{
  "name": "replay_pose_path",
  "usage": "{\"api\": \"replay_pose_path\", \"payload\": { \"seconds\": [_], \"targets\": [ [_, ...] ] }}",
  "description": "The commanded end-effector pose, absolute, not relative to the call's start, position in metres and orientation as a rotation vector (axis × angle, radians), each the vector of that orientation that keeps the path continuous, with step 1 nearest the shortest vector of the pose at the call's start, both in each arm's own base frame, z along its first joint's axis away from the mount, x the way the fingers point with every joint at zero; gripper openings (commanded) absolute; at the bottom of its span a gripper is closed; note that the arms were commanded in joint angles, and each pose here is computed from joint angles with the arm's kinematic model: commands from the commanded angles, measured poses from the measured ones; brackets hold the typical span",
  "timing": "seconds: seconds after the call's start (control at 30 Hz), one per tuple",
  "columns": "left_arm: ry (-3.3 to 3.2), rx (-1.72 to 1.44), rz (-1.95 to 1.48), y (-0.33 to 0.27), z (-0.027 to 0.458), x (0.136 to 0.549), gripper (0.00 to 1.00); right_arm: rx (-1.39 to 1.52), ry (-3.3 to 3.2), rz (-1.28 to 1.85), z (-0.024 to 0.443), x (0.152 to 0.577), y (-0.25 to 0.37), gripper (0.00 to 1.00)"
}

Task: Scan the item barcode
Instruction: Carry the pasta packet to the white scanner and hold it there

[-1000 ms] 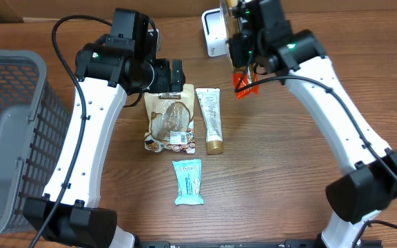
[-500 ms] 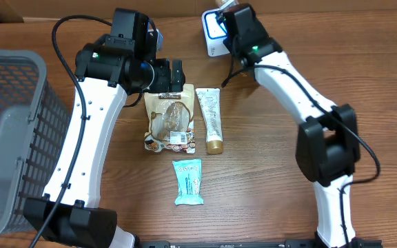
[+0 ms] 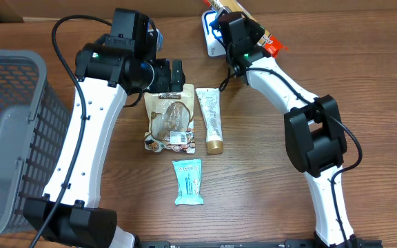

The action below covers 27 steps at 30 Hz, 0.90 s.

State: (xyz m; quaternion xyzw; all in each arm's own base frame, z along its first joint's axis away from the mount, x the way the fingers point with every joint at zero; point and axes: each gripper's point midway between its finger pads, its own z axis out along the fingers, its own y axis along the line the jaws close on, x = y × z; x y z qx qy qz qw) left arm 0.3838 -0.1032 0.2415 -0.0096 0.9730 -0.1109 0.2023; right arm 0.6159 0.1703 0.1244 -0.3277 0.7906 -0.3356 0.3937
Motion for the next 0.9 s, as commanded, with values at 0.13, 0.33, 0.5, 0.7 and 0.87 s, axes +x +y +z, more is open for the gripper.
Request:
{"api": "replay_pose_path", "payload": {
  "seconds": [0.13, 0.33, 0.5, 0.7, 0.87],
  "targets": [
    [2.719, -0.051, -0.304, -0.101, 0.24, 0.386, 1.0, -0.726, 1.963, -0.922, 0.153, 0.625, 0.162, 0.04],
    [2.718, -0.051, -0.304, -0.101, 0.24, 0.387, 0.99, -0.718, 1.955, -0.919, 0.154, 0.625, 0.163, 0.04],
    [2.719, -0.051, -0.304, -0.101, 0.24, 0.386, 1.0, -0.711, 1.953, -0.925, 0.156, 0.626, 0.162, 0.04],
    [2.719, -0.051, -0.304, -0.101, 0.24, 0.386, 0.99, -0.728, 1.945, -0.938, 0.157, 0.626, 0.162, 0.04],
    [2.719, -0.051, -0.304, -0.101, 0.24, 0.386, 1.0, -0.731, 1.938, -0.937, 0.159, 0.624, 0.168, 0.04]
  ]
}}
